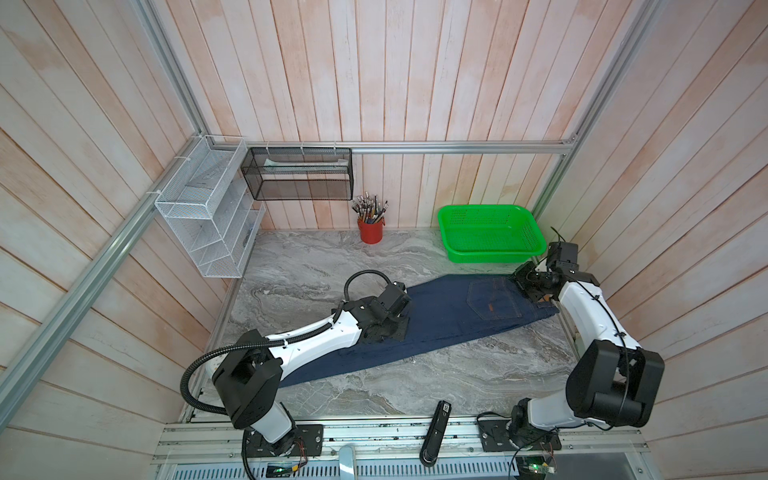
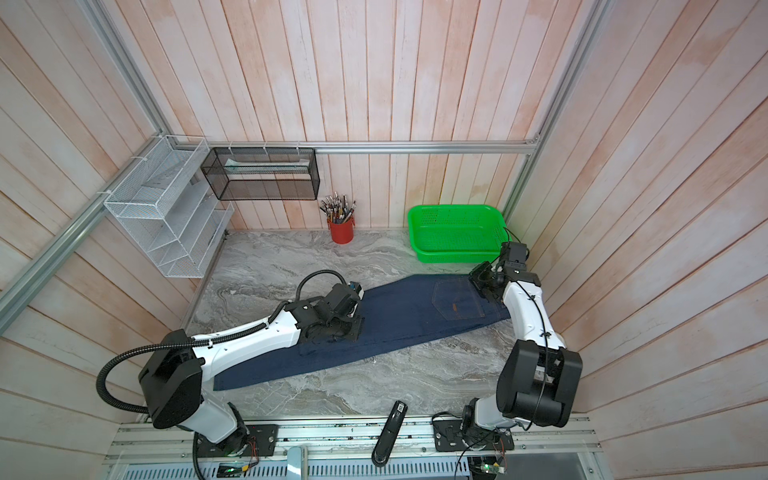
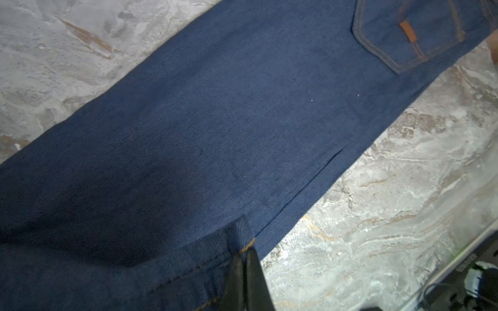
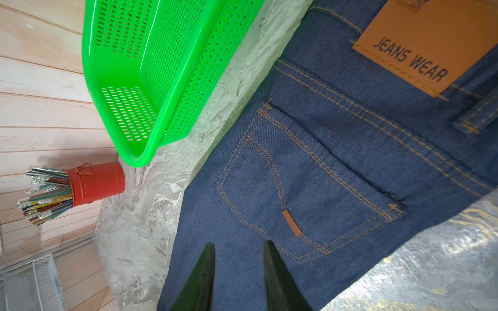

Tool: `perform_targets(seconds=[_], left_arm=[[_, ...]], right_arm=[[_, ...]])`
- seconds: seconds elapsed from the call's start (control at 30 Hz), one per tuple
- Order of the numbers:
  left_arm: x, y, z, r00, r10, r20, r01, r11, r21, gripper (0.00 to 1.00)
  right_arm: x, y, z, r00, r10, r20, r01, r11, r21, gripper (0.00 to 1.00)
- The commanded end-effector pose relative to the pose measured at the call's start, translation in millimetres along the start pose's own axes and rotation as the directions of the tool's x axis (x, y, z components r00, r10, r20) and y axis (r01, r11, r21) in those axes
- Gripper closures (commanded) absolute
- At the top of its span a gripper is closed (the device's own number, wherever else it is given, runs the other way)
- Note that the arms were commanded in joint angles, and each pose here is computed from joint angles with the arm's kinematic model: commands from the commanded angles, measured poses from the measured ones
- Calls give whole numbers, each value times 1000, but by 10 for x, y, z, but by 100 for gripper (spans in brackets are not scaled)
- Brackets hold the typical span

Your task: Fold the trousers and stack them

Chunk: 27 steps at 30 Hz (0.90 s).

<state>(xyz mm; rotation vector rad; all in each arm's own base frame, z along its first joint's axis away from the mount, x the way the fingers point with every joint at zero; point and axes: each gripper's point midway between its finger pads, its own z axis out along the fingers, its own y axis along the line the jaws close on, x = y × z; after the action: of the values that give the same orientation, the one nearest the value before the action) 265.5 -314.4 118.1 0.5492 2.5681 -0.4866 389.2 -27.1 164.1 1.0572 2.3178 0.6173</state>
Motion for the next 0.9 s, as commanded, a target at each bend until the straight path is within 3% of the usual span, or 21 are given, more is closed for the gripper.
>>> perform_targets(seconds=[0.0,0.17,0.4,0.57,0.7,0.87], left_arm=[[-27,-171,-53,998,67,-7,-66,994,86,100],[-158,-398,-56,994,108,5,-108,983,147,100],[-1382,-1036,-550,947,199,251,-261,935,241,100],[-1945,-1555,-647,922,233,309,-339,871,355,100],[-2030,-1527,-452,942,183,283,-285,880,380,100],[-1791,-1156,-230,968,112,226,-181,932,315,100]], right_arm=[[100,53,94,999,-36,-33,35,999,-23,69],[118,117,146,998,-48,-44,47,999,-28,69],[-41,222,21,997,-72,-3,72,997,-16,68],[-125,213,-57,998,-65,18,66,998,-12,69],[-159,178,-94,998,-63,25,63,998,-8,69],[-157,164,-74,998,-64,19,65,998,-11,68]])
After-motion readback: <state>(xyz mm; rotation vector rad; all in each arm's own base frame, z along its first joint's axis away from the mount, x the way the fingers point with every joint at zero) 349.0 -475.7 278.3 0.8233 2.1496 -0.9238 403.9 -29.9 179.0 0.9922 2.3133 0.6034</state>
